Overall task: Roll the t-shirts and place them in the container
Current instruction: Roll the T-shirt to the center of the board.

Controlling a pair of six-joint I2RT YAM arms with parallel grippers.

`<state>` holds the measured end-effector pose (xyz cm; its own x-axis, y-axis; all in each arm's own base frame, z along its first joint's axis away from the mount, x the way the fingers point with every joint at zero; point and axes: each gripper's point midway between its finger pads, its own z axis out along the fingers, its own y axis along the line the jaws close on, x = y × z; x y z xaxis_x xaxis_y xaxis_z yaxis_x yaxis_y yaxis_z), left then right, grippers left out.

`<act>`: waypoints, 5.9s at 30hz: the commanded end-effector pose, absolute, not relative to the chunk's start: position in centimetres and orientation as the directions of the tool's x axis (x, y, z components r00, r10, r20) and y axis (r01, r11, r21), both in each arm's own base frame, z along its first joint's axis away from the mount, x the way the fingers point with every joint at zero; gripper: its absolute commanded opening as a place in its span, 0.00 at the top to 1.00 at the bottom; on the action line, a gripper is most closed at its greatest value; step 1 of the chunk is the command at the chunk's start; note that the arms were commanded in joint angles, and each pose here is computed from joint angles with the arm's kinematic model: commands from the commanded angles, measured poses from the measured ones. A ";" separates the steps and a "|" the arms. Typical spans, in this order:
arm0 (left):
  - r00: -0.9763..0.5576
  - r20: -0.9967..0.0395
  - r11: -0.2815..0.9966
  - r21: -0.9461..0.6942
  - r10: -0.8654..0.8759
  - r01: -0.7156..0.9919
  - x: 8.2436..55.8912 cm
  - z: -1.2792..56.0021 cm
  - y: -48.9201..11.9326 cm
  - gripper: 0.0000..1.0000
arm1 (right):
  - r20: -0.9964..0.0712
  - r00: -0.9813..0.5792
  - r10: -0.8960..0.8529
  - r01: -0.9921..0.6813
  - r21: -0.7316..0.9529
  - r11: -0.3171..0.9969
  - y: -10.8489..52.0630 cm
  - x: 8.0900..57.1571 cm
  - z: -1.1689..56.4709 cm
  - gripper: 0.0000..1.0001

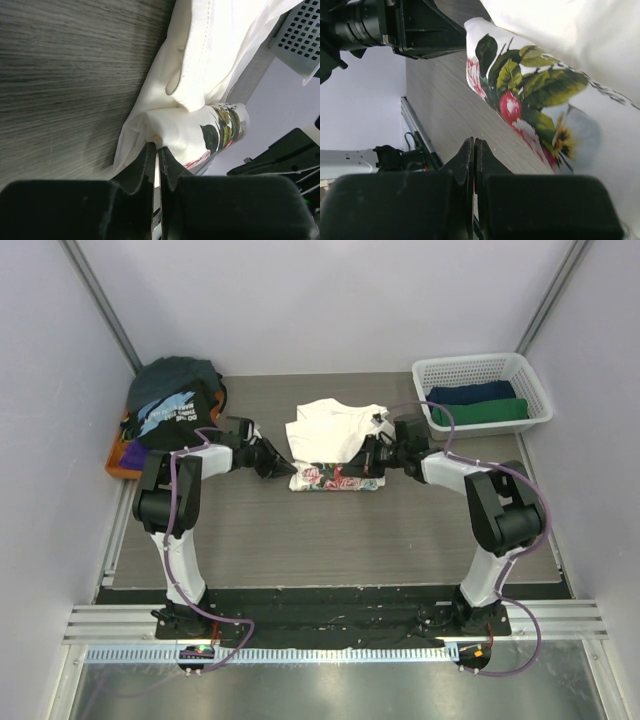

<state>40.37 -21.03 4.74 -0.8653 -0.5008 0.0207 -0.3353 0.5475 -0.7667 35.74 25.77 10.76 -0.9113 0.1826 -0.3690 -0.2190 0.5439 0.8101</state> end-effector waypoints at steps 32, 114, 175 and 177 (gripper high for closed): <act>-0.856 -0.362 0.617 -0.784 -0.368 0.066 40.8 16.4 -25.1 0.72 | -0.335 -0.916 0.221 -0.200 0.858 0.473 28.3 44.3 7.1 0.99; -0.670 -0.698 0.797 -0.543 -0.253 0.264 36.6 6.7 -22.5 0.53 | -0.522 -0.829 0.199 -0.071 0.451 0.890 15.9 36.7 4.1 0.51; -0.880 -0.433 0.801 -0.588 -0.195 0.112 18.9 6.4 -20.6 0.99 | -0.335 -0.908 0.251 0.001 0.597 0.802 16.3 17.8 7.0 0.99; -0.884 -0.429 0.798 -0.591 -0.187 0.119 19.4 6.7 -21.2 0.98 | -0.333 -0.911 0.243 -0.002 0.594 0.805 16.4 17.9 7.1 0.99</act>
